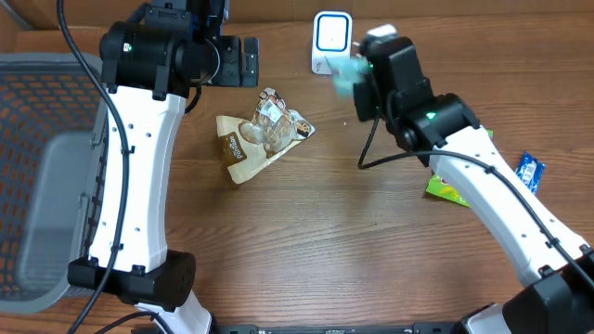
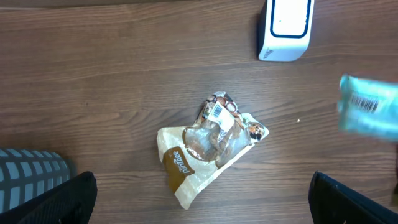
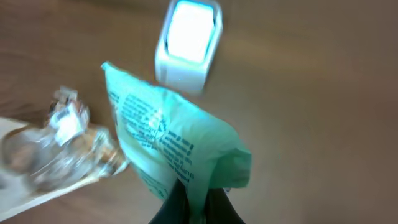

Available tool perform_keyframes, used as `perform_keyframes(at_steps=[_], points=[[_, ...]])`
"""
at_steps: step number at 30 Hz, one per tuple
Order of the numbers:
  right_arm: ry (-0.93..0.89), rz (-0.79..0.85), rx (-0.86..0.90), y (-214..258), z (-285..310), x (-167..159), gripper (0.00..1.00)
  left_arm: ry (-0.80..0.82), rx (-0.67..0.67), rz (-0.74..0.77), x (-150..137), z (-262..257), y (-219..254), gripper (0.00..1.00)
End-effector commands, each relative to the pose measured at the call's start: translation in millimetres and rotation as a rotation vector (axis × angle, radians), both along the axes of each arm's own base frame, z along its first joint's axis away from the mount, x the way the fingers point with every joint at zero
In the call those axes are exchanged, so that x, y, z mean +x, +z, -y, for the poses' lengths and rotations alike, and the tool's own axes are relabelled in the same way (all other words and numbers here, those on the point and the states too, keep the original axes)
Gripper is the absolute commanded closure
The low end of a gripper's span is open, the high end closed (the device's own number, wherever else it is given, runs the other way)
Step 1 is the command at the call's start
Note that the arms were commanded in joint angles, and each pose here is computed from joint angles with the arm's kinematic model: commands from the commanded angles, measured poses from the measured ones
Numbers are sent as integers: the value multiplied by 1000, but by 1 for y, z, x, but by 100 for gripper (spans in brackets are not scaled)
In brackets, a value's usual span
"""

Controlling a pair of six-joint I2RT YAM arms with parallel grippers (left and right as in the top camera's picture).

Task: Scan the item barcode
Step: 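Carry the wipes pack right and drop it by the blue packet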

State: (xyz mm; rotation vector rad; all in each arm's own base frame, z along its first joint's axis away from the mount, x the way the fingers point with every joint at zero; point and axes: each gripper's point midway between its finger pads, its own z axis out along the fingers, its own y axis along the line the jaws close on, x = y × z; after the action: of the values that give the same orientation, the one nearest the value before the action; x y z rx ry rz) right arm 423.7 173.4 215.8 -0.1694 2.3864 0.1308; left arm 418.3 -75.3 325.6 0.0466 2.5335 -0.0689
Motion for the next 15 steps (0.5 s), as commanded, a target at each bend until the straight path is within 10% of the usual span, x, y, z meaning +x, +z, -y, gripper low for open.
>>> perform_keyframes(at_steps=[1, 15], points=[[-101, -155, 359, 15, -4, -21, 96, -9, 17, -6, 3, -2, -4, 0], [-833, -417, 465, -54, 263, -85, 96, -9, 17, -6, 3, -2, -4, 0]])
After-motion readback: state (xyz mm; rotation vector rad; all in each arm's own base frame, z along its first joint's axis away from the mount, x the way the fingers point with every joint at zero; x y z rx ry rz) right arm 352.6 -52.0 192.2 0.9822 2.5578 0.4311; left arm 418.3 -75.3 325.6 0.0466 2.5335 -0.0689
